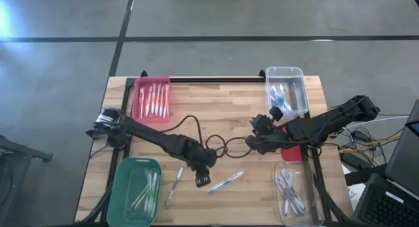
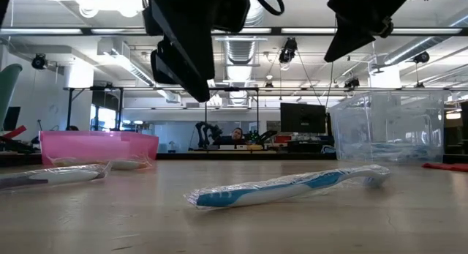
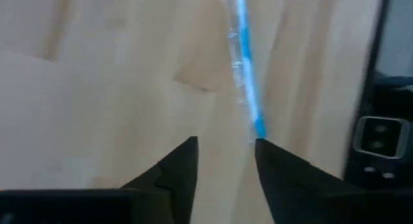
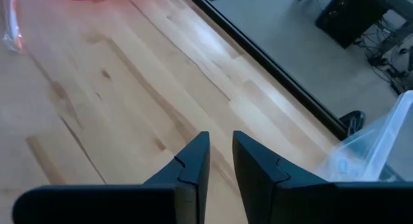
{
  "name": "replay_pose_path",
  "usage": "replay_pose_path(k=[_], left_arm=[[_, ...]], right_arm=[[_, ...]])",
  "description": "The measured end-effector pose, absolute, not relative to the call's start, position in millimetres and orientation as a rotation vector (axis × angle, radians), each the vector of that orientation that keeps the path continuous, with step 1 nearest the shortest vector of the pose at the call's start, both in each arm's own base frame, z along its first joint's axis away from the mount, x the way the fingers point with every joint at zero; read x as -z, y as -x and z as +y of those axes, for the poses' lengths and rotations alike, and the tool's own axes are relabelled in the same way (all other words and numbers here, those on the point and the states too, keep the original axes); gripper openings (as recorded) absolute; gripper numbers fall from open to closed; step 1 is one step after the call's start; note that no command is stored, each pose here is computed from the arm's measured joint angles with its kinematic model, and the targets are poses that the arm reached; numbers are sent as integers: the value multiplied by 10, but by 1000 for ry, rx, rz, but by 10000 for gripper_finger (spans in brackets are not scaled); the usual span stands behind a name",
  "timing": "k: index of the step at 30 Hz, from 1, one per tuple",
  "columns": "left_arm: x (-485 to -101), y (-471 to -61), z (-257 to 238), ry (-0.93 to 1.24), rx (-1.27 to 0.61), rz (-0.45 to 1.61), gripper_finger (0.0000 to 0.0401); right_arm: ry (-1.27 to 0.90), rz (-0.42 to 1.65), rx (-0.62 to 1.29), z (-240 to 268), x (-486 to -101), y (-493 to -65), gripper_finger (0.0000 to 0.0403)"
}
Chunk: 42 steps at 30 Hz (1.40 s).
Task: Pick & Place Toothbrushes
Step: Put the blue toothbrush into the top transparent bin
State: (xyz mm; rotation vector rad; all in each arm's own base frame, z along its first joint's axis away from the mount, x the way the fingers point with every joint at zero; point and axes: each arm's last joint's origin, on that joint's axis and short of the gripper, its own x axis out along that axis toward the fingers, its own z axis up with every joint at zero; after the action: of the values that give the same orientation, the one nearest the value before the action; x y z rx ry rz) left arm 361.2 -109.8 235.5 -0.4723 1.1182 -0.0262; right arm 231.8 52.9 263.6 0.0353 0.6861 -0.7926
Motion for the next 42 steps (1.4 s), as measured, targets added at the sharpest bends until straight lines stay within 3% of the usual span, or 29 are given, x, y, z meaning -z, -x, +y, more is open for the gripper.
replay_pose_path(k=[7, 16, 24, 42], left_arm=[[-2272, -3694, -1195, 585, 36, 1106, 198], [-2279, -3659, -1420, 512, -50, 1004, 195], [-2156, -3678, -1681, 394, -28, 927, 195], [-1552, -3976, -2034, 297, -57, 1084, 195]], right_arm=[[-14, 709, 825, 512, -2615, -2272, 50], [-12, 666, 967, 474, -2663, -2032, 62], [-7, 573, 977, 521, -2729, -1962, 90], [-5, 577, 975, 524, -2715, -1965, 130]])
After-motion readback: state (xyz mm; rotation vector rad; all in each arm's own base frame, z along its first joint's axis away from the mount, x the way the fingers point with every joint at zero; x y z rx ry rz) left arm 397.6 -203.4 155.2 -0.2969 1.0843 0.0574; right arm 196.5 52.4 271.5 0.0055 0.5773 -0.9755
